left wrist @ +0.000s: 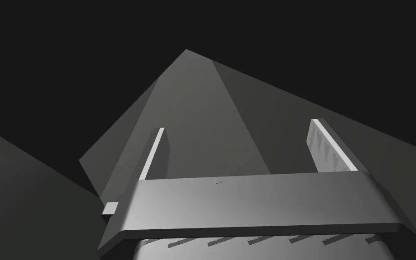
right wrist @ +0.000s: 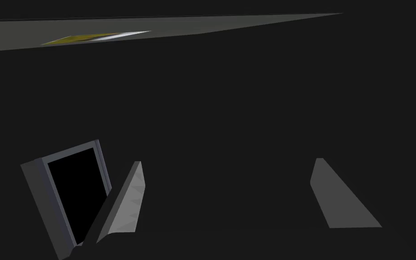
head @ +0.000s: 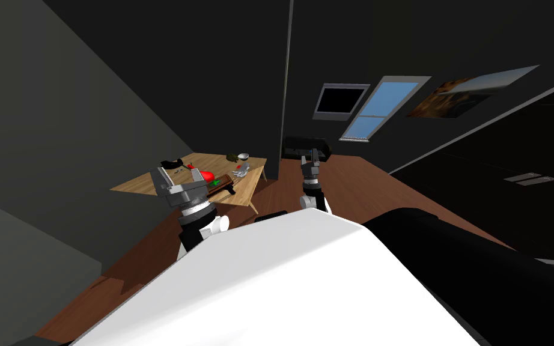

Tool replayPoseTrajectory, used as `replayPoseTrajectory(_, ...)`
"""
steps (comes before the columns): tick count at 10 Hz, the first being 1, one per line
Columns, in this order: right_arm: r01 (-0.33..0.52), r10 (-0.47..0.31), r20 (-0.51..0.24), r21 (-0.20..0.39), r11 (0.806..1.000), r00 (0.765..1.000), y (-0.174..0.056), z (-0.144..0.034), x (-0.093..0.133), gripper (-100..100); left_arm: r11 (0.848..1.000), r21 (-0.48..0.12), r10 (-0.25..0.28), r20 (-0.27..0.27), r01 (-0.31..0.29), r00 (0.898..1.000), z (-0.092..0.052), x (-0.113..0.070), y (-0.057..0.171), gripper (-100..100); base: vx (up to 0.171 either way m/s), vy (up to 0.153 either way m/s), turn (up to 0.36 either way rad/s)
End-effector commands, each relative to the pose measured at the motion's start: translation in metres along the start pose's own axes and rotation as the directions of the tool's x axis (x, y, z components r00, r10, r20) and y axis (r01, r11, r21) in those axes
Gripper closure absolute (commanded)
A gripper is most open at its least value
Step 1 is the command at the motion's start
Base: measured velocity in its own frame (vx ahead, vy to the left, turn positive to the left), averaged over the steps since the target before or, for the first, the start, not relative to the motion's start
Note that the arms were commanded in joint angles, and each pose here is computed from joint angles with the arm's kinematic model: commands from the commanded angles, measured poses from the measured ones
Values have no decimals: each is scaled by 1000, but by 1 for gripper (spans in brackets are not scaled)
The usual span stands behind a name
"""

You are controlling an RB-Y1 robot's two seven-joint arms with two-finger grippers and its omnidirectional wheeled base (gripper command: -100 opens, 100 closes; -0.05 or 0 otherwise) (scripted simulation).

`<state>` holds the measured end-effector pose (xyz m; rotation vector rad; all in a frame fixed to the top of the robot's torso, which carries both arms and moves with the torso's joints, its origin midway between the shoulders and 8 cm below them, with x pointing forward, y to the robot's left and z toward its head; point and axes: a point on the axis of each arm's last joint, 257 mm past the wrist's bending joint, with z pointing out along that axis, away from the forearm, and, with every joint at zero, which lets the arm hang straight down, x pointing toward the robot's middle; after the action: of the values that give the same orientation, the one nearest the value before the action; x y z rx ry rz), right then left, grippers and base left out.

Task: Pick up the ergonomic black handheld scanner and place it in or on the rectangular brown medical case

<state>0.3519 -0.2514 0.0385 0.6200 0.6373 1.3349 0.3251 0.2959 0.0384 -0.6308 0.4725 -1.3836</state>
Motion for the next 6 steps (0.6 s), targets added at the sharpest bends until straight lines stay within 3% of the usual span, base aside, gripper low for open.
replayPoseTrajectory(1,0,0,0,0,1000,1000,0,0,0,0,999,-21,-28,-9,28,1000,-3,-2,11,-100,29,-53,2)
replayPoseTrajectory(4,0,0,0,0,1000,1000,0,0,0,0,993,-72,-95,-3,95,995,-13,-11,37,-100,45,-103,12)
replayPoseTrajectory(6,0,0,0,0,1000,1000,0,0,0,0,981,-114,-156,20,158,987,-22,-22,60,-100,60,-85,16)
